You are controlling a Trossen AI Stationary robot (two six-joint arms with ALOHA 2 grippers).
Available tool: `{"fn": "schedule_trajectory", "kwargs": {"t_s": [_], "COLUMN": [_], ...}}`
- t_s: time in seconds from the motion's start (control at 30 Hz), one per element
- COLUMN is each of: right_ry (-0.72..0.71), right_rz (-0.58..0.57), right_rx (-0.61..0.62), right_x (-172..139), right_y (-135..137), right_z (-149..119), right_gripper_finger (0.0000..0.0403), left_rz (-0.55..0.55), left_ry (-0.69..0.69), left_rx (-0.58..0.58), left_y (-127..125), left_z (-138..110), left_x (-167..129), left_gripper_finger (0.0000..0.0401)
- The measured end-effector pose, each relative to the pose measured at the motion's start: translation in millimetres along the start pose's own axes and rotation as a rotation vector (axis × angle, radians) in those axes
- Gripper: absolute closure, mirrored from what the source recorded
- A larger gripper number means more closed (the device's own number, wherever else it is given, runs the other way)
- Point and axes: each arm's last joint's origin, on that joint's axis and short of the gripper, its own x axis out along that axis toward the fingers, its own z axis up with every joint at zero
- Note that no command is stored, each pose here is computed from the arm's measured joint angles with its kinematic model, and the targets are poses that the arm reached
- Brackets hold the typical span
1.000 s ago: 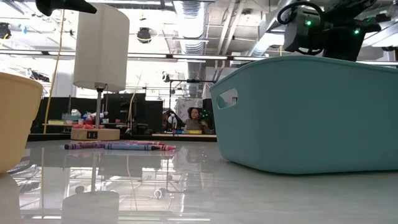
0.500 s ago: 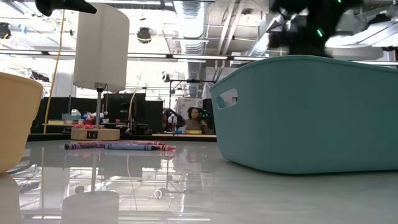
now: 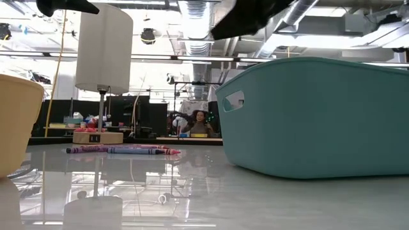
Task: Sort crayons
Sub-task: Put the purple crayon into the blue bin
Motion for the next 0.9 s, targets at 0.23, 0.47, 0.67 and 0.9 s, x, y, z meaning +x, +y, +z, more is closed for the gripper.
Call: {"fn": "schedule_trajectory", "kwargs": {"t_s": [0.23,0.47,0.67,0.9], "right_ry": [-0.091,-0.156,-0.107,0.029], "right_rz": [-0.013,0.013,0.082,0.178], "right_rx": [-0.051,-0.062,-0.086,-0.255], "right_x": [55,97,131,166], "right_y": [19,23,22,11], "right_z": [-14,-30,-32,-19], "right_gripper_finger": [0.03,0.03,0.03,0.03], "left_rz": [0.0,-0.005,-0.012,-0.014], "left_ry": [0.0,0.005,0.017,0.022], "left_rx": [0.0,0.001,0.007,-0.004], "left_y": [0,0,0,0], "left_z": [0,0,-1,-1], "left_x": [0,0,0,0], "left_gripper_finger": [0.0125,0.0125,0.0125,0.0125]}}
